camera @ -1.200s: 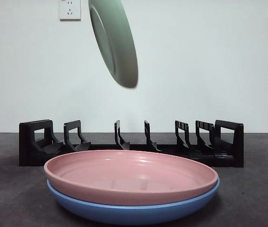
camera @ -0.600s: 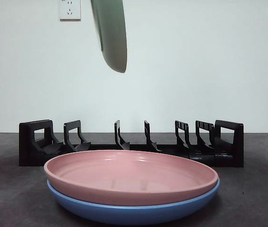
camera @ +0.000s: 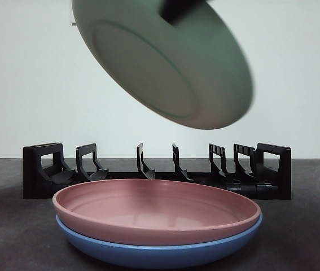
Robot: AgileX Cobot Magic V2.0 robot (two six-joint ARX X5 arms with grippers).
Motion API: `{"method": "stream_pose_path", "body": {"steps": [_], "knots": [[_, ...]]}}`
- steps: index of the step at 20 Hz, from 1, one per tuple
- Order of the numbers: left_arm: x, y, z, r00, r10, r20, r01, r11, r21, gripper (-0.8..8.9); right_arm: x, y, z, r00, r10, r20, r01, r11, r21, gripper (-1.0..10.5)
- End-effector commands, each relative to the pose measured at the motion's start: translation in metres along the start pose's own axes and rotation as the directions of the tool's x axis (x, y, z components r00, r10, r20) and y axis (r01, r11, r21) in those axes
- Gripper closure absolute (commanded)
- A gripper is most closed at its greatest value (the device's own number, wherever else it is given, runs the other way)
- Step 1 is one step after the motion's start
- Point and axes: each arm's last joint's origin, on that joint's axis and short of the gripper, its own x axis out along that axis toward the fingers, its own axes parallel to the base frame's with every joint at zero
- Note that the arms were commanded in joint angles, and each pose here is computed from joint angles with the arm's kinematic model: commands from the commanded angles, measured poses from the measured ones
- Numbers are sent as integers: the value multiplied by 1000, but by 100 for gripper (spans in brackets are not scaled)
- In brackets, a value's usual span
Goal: Place the plate
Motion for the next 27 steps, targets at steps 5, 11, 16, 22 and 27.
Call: {"method": "stream_pose_path", "body": {"steps": [5,11,16,22,27], "knots": [[-3,-1,4,1000,-4,23,4,1000,1,470,16,15,-1,986,6,-164,-56,953,-297,935],[-3,-1,7,999,-9,51,9,1000,3,470,56,21,-2,952,59,-300,-156,938,-310,935],[-3,-2,10,996,-14,83,14,1000,0,470,73,24,-6,928,84,-364,-203,931,-303,935],[-3,-2,10,996,-14,83,14,1000,0,470,91,27,-10,900,104,-424,-245,924,-293,935],[-3,-2,10,996,-15,83,15,1000,0,470,97,28,-11,892,107,-439,-237,938,-252,809]]}}
